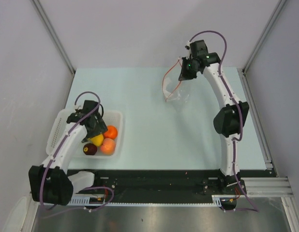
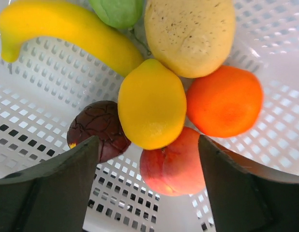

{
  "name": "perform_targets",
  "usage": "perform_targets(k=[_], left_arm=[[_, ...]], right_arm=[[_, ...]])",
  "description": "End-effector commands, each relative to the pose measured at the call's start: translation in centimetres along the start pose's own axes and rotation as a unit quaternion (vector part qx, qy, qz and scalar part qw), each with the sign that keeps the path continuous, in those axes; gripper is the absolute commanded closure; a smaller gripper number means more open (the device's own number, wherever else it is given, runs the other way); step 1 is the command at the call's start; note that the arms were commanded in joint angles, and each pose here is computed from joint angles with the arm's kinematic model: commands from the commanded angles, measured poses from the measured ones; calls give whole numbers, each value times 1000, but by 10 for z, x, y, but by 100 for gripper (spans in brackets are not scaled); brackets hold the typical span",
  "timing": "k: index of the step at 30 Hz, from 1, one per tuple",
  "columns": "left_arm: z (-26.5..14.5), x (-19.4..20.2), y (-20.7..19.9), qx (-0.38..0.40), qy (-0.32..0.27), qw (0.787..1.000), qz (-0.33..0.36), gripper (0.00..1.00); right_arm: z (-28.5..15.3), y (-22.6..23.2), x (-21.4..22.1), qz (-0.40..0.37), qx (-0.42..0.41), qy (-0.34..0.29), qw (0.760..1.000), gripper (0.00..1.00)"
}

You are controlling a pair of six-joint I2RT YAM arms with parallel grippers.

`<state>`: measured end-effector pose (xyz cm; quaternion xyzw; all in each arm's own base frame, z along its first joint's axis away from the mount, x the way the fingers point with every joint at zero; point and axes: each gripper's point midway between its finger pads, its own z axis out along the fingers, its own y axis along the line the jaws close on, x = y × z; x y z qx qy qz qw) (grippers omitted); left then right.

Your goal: Open the zip-top bag and remove the fake food

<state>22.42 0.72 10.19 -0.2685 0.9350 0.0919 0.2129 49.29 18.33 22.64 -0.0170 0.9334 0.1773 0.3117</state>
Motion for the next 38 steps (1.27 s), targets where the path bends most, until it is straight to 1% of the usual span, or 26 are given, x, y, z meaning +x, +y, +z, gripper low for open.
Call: perform_targets(k=[1, 2, 4, 6, 7, 9, 10, 13, 16, 18, 19, 21, 22, 23, 24, 25, 28, 29, 31, 32, 33, 34, 35, 36, 37, 38], left_arm=[[-39, -23, -9, 75, -59, 995, -1, 6], [-55, -31, -14, 107, -87, 990, -4, 0], [-69, -31, -26, 153, -91, 984, 10, 1], [-85, -30, -45, 200, -96, 974, 34, 1], [-94, -27, -56, 226, -99, 968, 50, 1], [-117, -32, -79, 284, -125, 949, 63, 0], [-126, -28, -90, 307, -128, 940, 77, 1], [-153, -31, -115, 353, -137, 921, 88, 0], [-172, -28, -138, 386, -139, 906, 105, 0], [-181, -24, -149, 404, -138, 898, 107, 0], [-188, -17, -161, 423, -135, 888, 117, 0], [-197, -8, -174, 447, -131, 878, 113, 0], [-203, 5, -185, 475, -116, 864, 121, 0], [-207, 13, -191, 490, -99, 859, 112, 0], [-210, 23, -196, 503, -85, 852, 116, 0], [-215, 29, -202, 519, -82, 842, 119, 0], [-228, 47, -208, 542, -81, 827, 130, 0], [-228, 46, -208, 538, -94, 827, 132, 0], [-232, 58, -207, 550, -100, 817, 143, 0], [-253, 51, -204, 586, -120, 793, 118, 0], [-257, 53, -202, 602, -123, 782, 103, 0], [-239, 64, -200, 607, -116, 781, 92, 0], [-275, 51, -189, 665, -141, 732, 44, 0], [-281, 51, -184, 685, -147, 713, 26, 0], [-267, 59, -180, 689, -146, 710, 17, 0], [-269, 55, -173, 696, -152, 702, -8, 0]], right_arm=[[35, 39, -14, 58, -86, -3, 995, 84], [40, 51, -10, 71, -121, 10, 990, 80], [52, 67, -19, 109, -167, 2, 980, 69], [52, 83, -31, 117, -211, -11, 970, 63], [52, 87, -34, 129, -221, -12, 967, 49], [42, 95, -48, 128, -242, -31, 961, 28], [37, 98, -51, 126, -248, -35, 960, 1], [18, 100, -54, 117, -246, -38, 961, 0], [7, 88, -34, 109, -196, -16, 974, 0], [-19, 83, -24, 77, -163, -20, 983, 0], [-16, 73, -11, 76, -123, -14, 989, 0], [-43, 68, 3, 64, -95, -18, 993, 0], [-31, 50, 30, 68, -55, 9, 996, 0], [-55, 49, 31, 59, -51, -13, 997, 0], [-58, 43, 40, 61, -37, -13, 997, 0], [-46, 29, 70, 69, -21, 19, 997, 0], [-69, 29, 90, 78, -38, -1, 996, 0], [-62, 17, 115, 88, -22, 22, 996, 0], [-77, 16, 126, 90, -23, 14, 996, 0], [-75, 16, 143, 88, -18, 30, 995, 0], [-79, 18, 149, 87, -18, 31, 996, 0], [-86, 23, 153, 79, -28, 26, 996, 0], [-90, 29, 159, 73, -38, 28, 996, 0], [-91, 37, 174, 72, -60, 47, 994, 0], [-102, 46, 174, 80, -79, 38, 993, 0], [-108, 48, 176, 90, -82, 34, 992, 0]])
